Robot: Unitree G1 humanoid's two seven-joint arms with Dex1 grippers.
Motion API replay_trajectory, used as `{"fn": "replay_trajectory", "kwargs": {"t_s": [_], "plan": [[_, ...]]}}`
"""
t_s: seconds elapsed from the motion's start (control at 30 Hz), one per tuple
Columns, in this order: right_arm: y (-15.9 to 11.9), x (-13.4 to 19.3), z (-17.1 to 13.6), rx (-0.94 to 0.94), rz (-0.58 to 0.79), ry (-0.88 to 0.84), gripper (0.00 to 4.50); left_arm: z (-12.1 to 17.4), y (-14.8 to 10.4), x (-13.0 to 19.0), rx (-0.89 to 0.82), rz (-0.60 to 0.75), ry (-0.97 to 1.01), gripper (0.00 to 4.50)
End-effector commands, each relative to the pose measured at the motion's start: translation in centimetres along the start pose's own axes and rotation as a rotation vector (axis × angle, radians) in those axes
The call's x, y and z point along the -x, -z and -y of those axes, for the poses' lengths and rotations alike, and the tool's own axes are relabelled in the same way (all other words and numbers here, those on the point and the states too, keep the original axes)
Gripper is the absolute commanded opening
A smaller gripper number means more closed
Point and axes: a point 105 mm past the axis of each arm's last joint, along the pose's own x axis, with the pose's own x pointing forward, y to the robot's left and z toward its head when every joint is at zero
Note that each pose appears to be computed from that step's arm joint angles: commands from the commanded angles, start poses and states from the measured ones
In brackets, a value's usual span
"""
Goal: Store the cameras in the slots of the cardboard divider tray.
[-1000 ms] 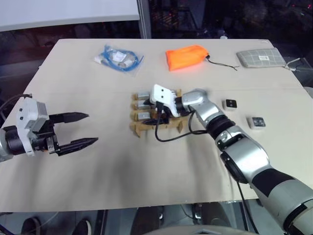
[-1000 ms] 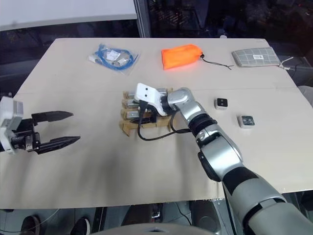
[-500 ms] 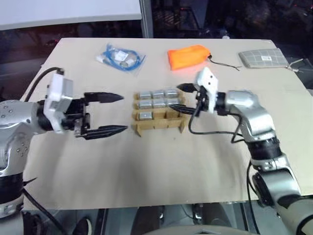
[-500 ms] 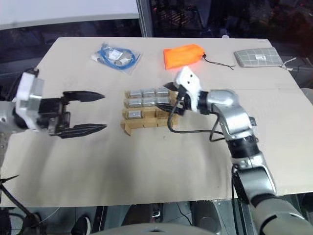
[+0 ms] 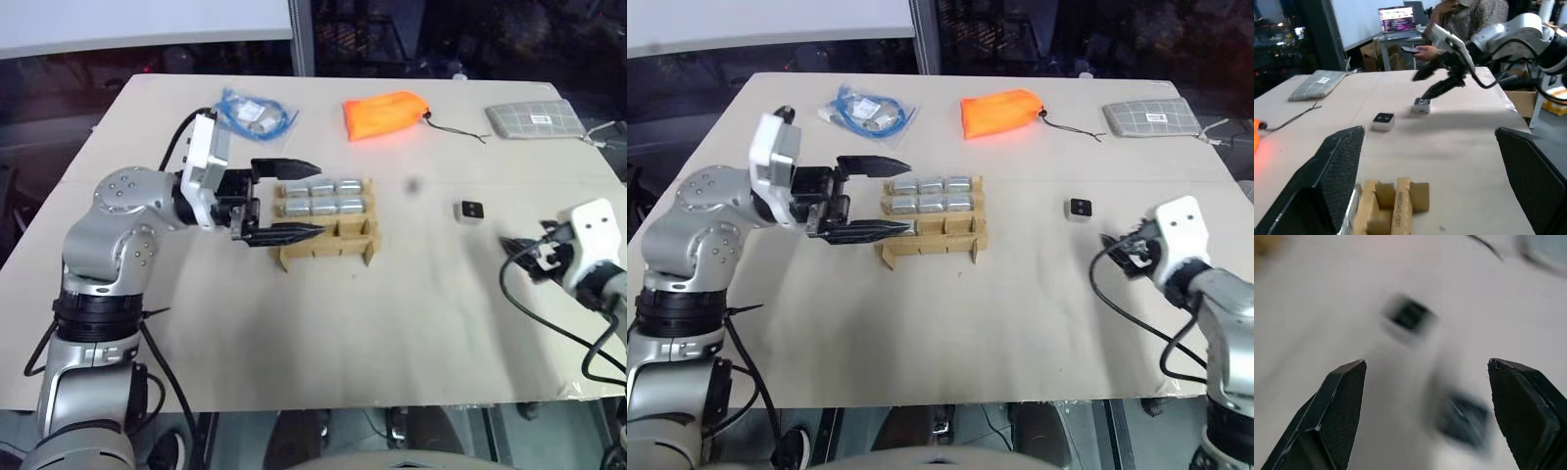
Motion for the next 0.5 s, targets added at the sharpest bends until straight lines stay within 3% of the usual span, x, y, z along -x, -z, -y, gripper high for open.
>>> {"fn": "replay_trajectory", "kwargs": {"t_s": [0.03,0.5], "plan": [[0.1,0.5,1.5,-0.062,0.042,0.114,3.94,0.0,-0.6,-0.4,-0.046,0.003,0.021,4.5],[4.2,-2.4,1.8,-0.227,-0.012,0.18,3.94,0.2,-1.1,-0.2,-0.065,-0.014,0.023,4.5]]}}
